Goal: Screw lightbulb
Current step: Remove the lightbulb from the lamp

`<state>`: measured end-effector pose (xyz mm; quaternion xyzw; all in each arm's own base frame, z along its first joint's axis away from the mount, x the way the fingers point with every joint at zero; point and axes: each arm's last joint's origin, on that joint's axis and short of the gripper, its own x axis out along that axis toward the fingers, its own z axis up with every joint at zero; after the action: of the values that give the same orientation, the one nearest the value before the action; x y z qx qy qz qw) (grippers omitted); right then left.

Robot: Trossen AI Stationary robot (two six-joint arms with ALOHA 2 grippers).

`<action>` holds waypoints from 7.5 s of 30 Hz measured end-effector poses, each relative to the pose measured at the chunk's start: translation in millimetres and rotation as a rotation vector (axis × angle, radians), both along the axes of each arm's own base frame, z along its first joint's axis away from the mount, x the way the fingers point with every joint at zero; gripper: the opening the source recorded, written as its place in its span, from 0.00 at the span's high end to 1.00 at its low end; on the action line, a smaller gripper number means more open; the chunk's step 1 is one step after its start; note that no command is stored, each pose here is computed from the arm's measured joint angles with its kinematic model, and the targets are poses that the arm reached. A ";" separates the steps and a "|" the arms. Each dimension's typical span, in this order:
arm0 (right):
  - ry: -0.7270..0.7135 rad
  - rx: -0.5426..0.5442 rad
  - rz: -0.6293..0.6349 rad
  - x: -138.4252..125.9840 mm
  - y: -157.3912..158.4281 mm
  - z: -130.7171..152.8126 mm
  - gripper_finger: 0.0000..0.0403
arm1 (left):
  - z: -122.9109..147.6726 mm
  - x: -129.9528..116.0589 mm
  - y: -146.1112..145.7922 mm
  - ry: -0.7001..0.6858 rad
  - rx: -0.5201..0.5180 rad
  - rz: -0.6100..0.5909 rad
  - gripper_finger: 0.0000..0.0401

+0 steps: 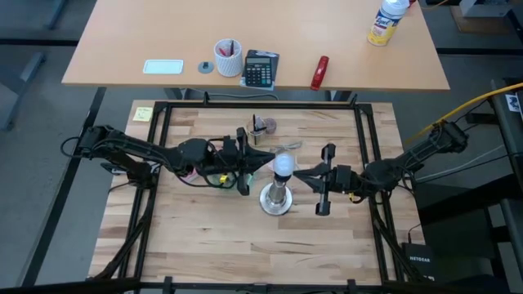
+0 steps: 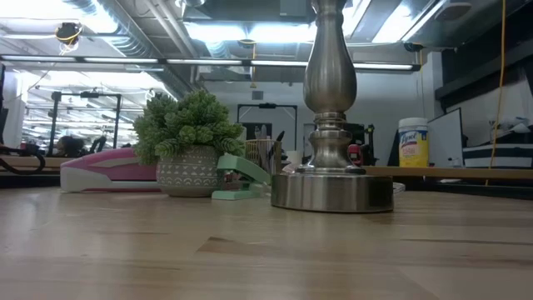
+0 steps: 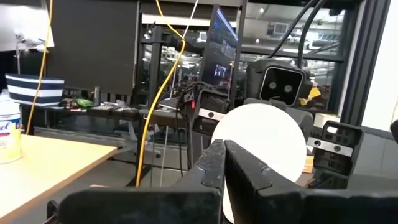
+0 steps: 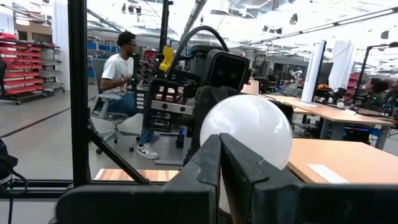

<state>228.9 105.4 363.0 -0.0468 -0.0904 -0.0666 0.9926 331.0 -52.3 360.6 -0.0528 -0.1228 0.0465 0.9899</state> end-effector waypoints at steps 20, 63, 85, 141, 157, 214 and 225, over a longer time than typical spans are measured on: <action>0.007 0.010 -0.061 2.4 -6.5 -0.5 0.96 | 0.6 -3.2 -15.0 0.001 0.032 -0.037 1.00; 0.009 -0.005 -0.015 -9.8 15.7 0.1 0.96 | -12.2 12.9 -4.8 -0.027 0.001 0.055 1.00; 0.012 0.006 -0.091 -5.1 5.4 0.1 0.96 | -8.2 6.4 -27.4 -0.053 0.036 0.014 1.00; 0.009 -0.027 -0.036 -7.0 14.4 -0.5 0.96 | -8.6 7.9 -20.3 -0.048 0.027 0.100 1.00; 0.011 0.000 -0.113 -5.4 8.2 -0.1 0.96 | -8.7 4.5 -32.9 -0.044 0.044 0.076 1.00; 0.013 -0.019 -0.139 -3.6 12.3 -2.1 0.96 | -7.3 4.9 -29.8 -0.056 0.042 0.061 1.00; 0.023 -0.005 -0.230 -0.6 3.8 -2.4 0.96 | -9.1 3.0 -42.4 -0.047 0.057 0.009 1.00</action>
<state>228.3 109.2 360.6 -0.0599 -0.0731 -0.1793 0.9792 334.0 -94.7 351.5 -0.0252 -0.1476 0.0461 0.9876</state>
